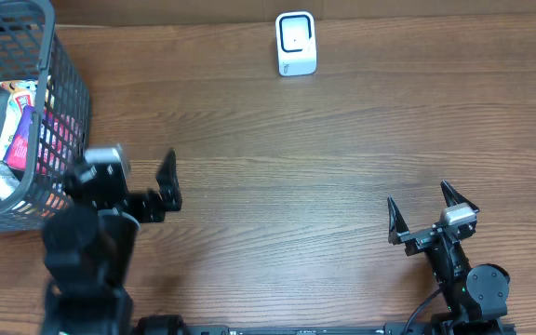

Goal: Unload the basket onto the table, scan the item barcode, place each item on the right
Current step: 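Reach the left gripper into the basket and grasp the purple-pink pack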

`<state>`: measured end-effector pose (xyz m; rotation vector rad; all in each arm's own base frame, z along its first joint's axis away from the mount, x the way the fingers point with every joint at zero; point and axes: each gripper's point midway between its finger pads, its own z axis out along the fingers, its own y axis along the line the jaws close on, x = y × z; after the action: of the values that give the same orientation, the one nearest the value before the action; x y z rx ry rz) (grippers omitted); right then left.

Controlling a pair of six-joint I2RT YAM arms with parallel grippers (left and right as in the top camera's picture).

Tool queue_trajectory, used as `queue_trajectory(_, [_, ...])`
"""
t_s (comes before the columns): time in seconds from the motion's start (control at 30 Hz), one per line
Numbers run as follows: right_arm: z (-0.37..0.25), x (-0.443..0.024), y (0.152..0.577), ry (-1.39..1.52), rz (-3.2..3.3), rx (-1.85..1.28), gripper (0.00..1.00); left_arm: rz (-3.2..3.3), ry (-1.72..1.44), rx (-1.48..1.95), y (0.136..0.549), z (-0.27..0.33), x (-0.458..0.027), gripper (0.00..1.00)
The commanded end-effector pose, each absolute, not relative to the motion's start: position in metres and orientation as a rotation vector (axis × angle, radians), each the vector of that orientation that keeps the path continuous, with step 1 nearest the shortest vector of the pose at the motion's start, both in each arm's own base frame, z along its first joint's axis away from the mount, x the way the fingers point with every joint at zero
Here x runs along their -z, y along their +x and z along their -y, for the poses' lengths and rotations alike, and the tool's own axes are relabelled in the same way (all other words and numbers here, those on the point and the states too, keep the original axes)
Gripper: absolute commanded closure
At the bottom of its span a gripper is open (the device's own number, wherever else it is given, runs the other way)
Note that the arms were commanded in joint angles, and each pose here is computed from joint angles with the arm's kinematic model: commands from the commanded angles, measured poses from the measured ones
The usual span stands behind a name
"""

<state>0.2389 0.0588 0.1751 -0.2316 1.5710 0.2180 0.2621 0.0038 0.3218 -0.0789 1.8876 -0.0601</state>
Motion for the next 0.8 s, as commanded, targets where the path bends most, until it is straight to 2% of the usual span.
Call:
queue_trajectory(0.0, [-0.061, -0.173, 0.238, -0.237, -1.568, -0.228, 0.0, -1.934, 0.016, 0.105, 0.274, 0.008, -0.374, 0.0])
queue_trajectory(0.17, [-0.061, -0.173, 0.238, -0.237, -1.568, -0.228, 0.0, -1.956, 0.208, 0.221, 0.279, 0.037, -0.398, 0.0])
queue_trajectory(0.23, [-0.061, -0.173, 0.238, -0.237, -1.568, -0.228, 0.0, -1.948, 0.166, 0.193, 0.285, 0.03, -0.408, 0.0])
queue_trajectory(0.37, [-0.061, -0.173, 0.238, -0.237, -1.568, -0.228, 0.0, -1.955, -0.17, 0.069, 0.298, -0.019, -0.43, 0.0])
queue_trajectory(0.57, [-0.061, -0.173, 0.238, -0.237, -1.568, -0.228, 0.0, -1.958, -0.439, -0.028, 0.307, -0.083, -0.465, 0.0])
queue_trajectory(0.77, [-0.061, -0.173, 0.238, -0.237, -1.568, -0.228, 0.0, -1.891, -0.831, -0.044, 0.302, -0.169, -0.465, 0.0])
